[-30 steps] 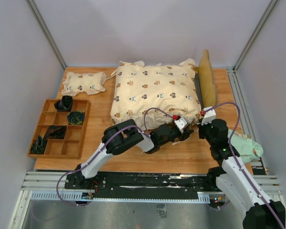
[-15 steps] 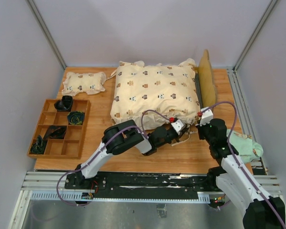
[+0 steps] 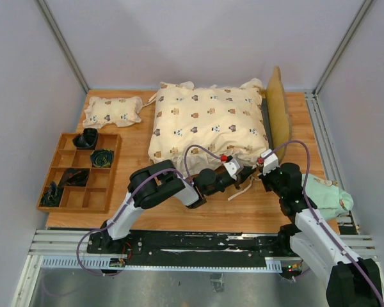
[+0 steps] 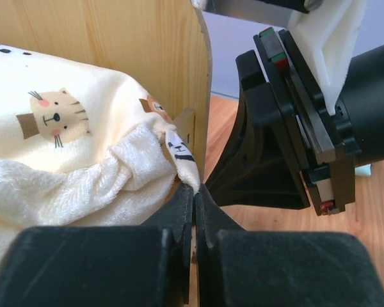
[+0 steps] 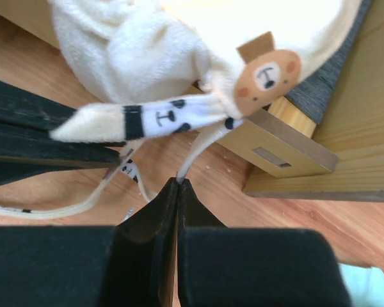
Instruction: Set up the pet bed
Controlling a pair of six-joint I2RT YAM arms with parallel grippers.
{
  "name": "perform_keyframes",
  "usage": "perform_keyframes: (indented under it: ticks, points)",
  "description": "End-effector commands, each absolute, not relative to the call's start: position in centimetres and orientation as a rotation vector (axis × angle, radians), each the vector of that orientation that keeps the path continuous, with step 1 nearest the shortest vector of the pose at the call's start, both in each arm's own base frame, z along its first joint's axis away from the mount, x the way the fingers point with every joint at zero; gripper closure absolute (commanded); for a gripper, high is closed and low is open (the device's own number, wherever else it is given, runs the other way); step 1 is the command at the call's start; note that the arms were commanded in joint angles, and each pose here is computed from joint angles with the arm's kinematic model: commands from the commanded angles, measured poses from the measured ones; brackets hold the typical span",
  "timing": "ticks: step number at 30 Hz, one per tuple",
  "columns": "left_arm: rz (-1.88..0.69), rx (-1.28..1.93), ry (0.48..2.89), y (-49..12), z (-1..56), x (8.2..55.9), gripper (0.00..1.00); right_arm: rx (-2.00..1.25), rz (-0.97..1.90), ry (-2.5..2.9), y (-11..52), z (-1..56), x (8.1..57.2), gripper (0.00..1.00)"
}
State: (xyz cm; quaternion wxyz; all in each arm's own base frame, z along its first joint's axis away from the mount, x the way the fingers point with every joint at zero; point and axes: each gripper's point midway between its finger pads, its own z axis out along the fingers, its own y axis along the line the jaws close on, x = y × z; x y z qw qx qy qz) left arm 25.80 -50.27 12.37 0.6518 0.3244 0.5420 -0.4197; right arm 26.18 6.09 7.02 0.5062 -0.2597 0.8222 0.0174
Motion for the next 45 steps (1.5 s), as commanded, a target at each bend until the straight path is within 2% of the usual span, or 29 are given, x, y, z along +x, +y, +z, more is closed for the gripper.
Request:
perform_keyframes:
  ticks: [1,19,33,45]
  points:
    - [-1.002,0.715,1.152,-50.1,15.4,25.4,1.0,-0.731,0.122,1.828,8.2,8.3,26.5,1.0]
    - [-1.078,0.726,1.15,-50.2,15.9,24.9,1.0,-0.867,0.122,1.621,10.3,8.9,26.4,1.0]
    - [-1.095,0.723,1.227,-50.1,15.4,25.7,1.0,-0.807,-0.171,1.729,7.0,7.8,25.9,1.0]
    - [-1.175,0.688,1.213,-49.3,17.4,25.6,1.0,-0.907,-0.263,1.559,8.2,9.1,25.8,1.0]
